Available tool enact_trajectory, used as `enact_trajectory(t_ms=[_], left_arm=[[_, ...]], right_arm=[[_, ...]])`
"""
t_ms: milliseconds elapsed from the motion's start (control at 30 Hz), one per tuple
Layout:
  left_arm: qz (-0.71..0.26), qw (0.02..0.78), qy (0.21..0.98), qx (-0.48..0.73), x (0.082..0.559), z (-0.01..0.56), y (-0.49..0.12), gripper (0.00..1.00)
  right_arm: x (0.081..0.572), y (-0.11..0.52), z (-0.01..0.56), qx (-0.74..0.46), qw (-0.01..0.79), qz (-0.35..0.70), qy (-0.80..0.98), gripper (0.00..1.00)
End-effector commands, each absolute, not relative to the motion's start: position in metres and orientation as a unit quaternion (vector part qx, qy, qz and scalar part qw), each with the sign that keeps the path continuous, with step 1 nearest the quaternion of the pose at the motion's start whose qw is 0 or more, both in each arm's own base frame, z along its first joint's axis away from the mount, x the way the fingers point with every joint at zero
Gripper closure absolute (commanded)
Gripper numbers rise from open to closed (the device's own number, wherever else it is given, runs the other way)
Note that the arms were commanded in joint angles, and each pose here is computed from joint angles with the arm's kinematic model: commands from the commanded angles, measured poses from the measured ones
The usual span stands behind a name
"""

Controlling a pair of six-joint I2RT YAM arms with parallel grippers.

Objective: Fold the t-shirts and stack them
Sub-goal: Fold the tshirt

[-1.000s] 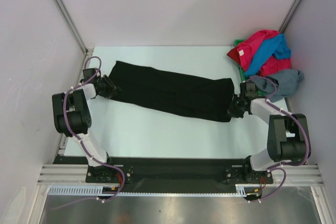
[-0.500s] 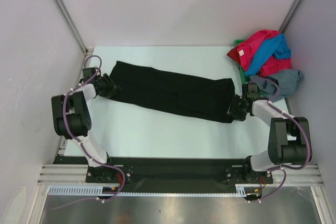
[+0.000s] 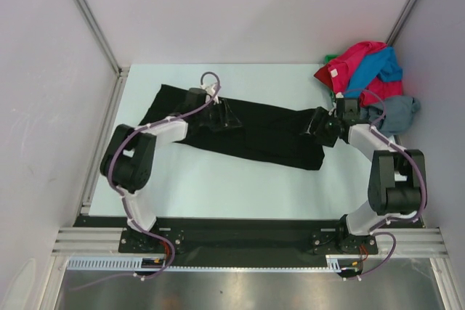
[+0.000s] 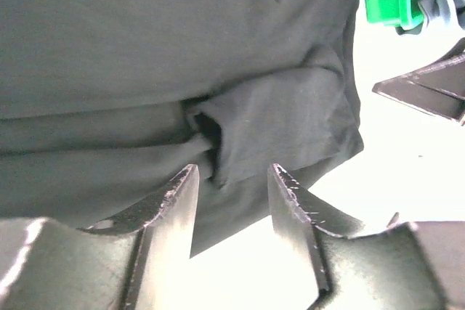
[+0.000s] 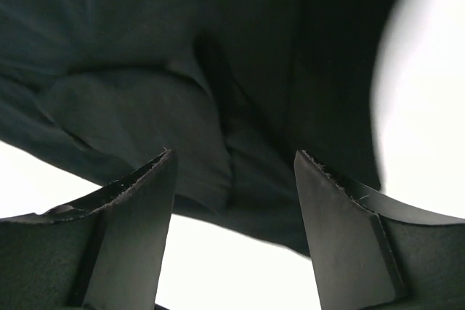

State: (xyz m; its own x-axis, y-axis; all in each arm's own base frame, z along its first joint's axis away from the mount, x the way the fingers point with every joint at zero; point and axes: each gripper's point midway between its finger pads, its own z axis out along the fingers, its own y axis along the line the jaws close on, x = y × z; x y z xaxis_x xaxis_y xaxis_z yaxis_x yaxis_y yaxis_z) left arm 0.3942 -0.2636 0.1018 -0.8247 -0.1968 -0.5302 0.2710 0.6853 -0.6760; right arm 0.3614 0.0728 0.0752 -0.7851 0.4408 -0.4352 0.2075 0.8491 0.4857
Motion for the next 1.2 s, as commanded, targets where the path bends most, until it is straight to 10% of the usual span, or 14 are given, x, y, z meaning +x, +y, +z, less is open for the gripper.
enact_trajectory(t_ms=[0, 267, 1167], left_arm=[[-0.446, 0.291, 0.846, 0.007, 0.409, 0.113, -0.289, 0.50], [-0.416, 0.273, 0.868, -0.007, 0.419, 0.095, -0.320, 0.50], [-0.366, 0.221, 0.903, -0.025, 0.417, 0.048, -0.332, 0.62]], right_arm=[[0.386, 0.096, 0.089, 0.164, 0.293, 0.273, 0.902, 0.30], [0.416, 0.113, 0.077, 0.130, 0.293, 0.250, 0.914, 0.47], [0.424, 0.112, 0.042, 0.053, 0.278, 0.102, 0.954, 0.61]])
